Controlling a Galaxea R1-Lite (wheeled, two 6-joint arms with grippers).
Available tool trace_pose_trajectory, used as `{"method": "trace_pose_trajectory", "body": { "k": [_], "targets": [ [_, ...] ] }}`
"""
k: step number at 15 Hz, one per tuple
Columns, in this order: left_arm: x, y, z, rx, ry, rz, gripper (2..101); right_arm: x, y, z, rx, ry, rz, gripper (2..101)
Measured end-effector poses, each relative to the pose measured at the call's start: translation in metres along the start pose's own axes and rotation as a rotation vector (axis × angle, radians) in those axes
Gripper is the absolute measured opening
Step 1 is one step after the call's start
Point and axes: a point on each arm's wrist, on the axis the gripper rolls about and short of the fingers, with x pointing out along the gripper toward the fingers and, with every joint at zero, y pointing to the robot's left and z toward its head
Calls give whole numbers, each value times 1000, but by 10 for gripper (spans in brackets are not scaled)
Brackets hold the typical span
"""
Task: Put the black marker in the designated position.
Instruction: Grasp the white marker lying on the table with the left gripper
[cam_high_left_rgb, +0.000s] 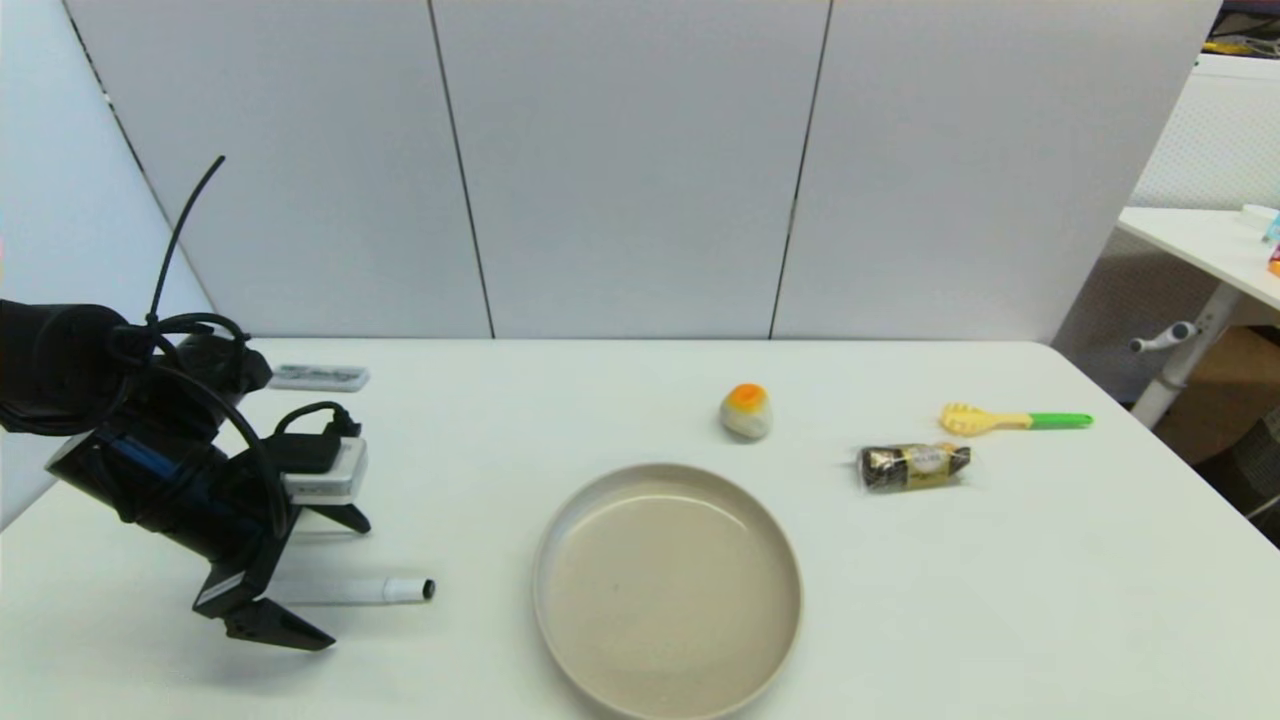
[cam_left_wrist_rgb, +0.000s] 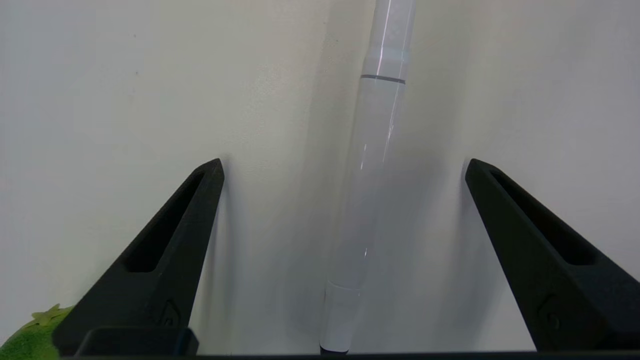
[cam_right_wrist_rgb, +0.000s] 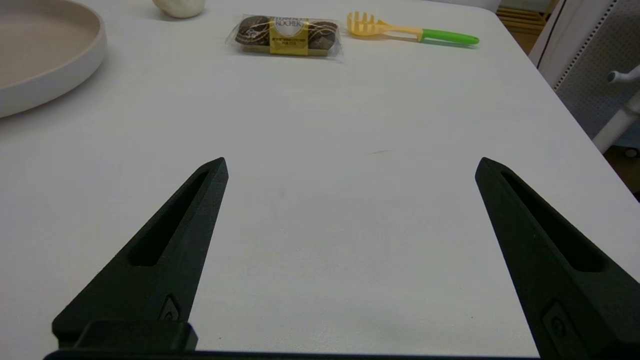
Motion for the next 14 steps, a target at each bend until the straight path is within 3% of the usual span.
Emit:
{"method": "trace_pose_trajectory", "body": {
  "k": [11,12,14],
  "targets": [
    [5,1,0,-1,10,-17,979,0,0,0,0,0,1,980],
    [5,1,0,-2,10,-17,938,0,0,0,0,0,1,980],
    [5,1,-1,-3,10,-19,743,0,0,0,0,0,1,980]
  ]
}}
